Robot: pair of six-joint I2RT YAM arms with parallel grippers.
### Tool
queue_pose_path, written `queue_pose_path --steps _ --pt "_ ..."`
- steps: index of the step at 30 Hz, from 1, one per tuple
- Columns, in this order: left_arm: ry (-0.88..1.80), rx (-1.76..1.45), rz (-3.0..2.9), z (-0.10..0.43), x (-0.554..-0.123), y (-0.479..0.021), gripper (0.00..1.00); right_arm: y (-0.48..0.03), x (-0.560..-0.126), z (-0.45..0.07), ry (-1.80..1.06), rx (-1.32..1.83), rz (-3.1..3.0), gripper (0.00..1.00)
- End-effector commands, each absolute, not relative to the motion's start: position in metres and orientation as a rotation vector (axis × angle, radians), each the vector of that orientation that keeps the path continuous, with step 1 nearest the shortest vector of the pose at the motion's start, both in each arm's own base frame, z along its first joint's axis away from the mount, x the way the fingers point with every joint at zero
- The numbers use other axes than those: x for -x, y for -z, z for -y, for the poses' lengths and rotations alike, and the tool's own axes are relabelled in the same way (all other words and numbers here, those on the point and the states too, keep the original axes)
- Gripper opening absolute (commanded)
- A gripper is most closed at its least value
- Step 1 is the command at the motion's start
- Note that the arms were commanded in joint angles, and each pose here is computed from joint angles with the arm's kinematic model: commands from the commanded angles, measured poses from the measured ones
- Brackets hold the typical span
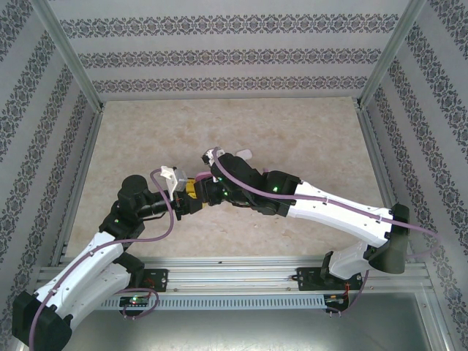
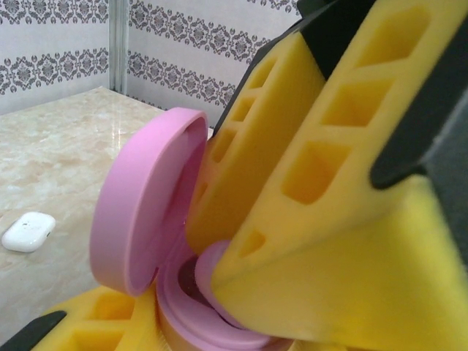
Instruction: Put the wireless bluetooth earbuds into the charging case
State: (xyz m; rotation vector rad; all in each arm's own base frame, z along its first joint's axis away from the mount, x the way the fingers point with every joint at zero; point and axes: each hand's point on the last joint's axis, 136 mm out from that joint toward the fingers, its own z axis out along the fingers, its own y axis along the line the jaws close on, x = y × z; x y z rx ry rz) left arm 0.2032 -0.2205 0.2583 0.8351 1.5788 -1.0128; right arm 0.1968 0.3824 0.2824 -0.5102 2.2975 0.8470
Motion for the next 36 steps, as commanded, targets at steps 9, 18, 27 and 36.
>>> queue_pose_path --steps 9,18,27,36 --pt "1.007 -0.855 -1.509 0.221 -0.196 -0.272 0.23 -0.275 -0.199 -0.373 -0.808 0.490 -2.341 0.35" --pt "1.001 -0.847 -1.524 0.220 -0.197 -0.267 0.23 -0.304 -0.197 -0.357 -0.823 0.459 -2.291 0.41" --pt "0.987 -0.829 -1.551 0.219 -0.202 -0.259 0.23 -0.331 -0.191 -0.340 -0.856 0.462 -2.240 0.41" --pt "0.994 -0.810 -1.603 0.221 -0.210 -0.238 0.23 -0.286 -0.231 -0.247 -0.722 0.208 -2.418 0.38"
